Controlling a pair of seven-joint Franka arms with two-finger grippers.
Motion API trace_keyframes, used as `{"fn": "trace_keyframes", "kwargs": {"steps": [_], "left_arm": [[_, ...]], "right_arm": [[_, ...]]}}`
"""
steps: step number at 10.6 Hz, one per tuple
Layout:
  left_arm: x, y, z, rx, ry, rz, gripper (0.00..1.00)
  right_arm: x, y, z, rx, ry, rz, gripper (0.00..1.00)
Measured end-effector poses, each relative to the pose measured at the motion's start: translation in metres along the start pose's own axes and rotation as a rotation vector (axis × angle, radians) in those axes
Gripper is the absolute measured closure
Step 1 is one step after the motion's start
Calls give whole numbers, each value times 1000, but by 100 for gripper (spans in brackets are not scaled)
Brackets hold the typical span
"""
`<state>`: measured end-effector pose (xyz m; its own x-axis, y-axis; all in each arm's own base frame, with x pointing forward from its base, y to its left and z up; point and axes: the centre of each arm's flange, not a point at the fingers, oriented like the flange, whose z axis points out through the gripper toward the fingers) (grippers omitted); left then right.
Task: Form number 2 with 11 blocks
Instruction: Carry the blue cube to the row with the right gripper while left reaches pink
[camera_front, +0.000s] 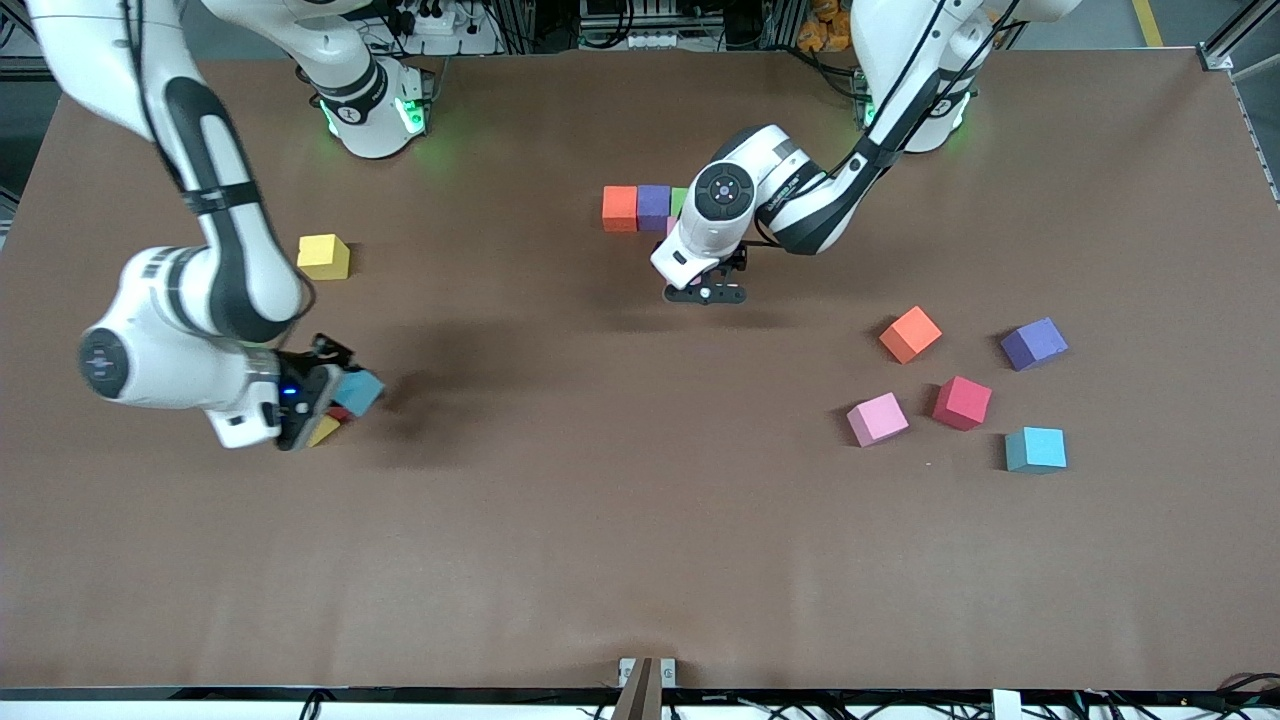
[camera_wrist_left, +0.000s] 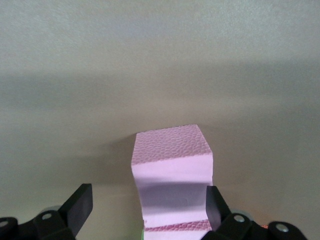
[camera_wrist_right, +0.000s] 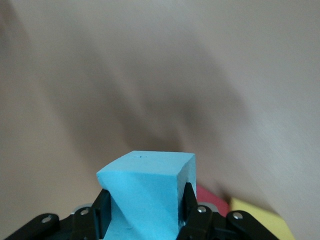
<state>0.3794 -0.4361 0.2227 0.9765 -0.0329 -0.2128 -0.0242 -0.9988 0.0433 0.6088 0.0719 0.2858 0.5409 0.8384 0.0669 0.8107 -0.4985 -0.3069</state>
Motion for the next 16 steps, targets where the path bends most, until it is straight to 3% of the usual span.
{"fn": "trace_keyframes", "kwargs": {"steps": [5, 11, 13, 16], "left_arm": [[12, 0, -36, -27, 50, -14, 0], [79, -94, -145, -66, 174, -200, 0], [109, -135, -151, -50, 194, -118, 0], [139, -193, -148, 32, 206, 179, 0]], "right_arm": [[107, -85, 34, -79, 0, -184, 41], [180, -178, 116, -118, -23, -269, 41], [198, -217, 155, -114, -41, -249, 41], [213, -260, 179, -86, -41, -206, 41]]}}
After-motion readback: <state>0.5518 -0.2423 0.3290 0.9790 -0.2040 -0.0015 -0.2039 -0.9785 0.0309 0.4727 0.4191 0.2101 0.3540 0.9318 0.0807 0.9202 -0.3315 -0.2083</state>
